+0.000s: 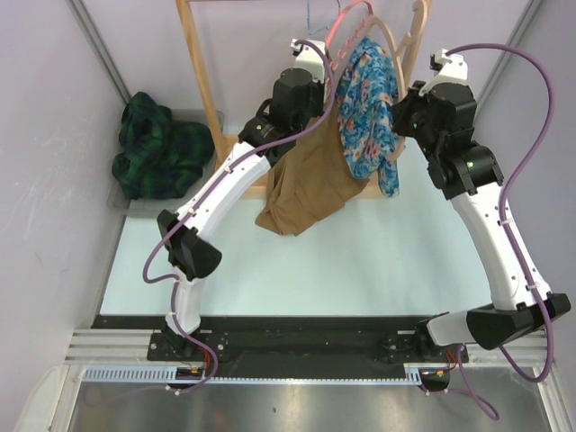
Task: Place the skirt on the hanger
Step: Hang the hanger with skirt onto the clothesline
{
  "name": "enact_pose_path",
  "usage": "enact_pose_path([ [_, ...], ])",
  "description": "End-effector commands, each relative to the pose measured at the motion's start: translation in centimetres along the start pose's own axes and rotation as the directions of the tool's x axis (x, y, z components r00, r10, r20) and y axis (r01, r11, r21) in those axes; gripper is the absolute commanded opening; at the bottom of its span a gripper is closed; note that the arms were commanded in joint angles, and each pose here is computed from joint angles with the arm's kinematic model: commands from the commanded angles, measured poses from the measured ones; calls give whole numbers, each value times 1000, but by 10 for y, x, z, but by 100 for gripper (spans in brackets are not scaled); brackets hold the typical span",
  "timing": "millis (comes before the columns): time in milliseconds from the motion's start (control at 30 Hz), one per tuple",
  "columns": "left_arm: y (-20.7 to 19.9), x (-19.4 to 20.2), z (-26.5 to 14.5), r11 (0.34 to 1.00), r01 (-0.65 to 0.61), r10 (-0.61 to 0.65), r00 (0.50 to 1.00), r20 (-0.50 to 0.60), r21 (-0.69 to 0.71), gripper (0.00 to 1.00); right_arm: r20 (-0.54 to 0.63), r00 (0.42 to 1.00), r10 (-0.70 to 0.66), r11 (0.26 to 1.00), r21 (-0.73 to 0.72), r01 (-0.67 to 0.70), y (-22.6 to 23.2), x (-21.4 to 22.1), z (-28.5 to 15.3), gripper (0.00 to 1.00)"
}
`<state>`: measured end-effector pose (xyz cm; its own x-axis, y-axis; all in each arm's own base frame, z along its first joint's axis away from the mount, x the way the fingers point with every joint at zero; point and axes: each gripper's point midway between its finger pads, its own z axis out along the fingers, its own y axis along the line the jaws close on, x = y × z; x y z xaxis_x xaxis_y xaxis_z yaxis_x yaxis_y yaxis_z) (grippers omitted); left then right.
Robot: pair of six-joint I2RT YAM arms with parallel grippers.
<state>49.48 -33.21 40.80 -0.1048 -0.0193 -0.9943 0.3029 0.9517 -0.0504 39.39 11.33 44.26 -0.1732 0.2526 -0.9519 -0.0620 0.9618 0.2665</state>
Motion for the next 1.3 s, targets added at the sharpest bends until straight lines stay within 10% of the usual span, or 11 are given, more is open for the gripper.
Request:
enact_pose_path([
  [0, 44, -60, -28, 984, 98, -78, 988, 136, -149, 0, 229, 973, 31, 998, -68, -16, 12, -73, -5, 0],
  [533, 47, -69, -43, 978, 115, -89, 985, 150, -174, 0, 248, 968, 20, 996, -92, 4, 6, -99, 57, 0],
  [1267, 36, -65, -44, 988, 105, -89, 986, 145, -113, 0, -59, 996, 69, 984, -159, -78, -4, -11, 94, 0],
])
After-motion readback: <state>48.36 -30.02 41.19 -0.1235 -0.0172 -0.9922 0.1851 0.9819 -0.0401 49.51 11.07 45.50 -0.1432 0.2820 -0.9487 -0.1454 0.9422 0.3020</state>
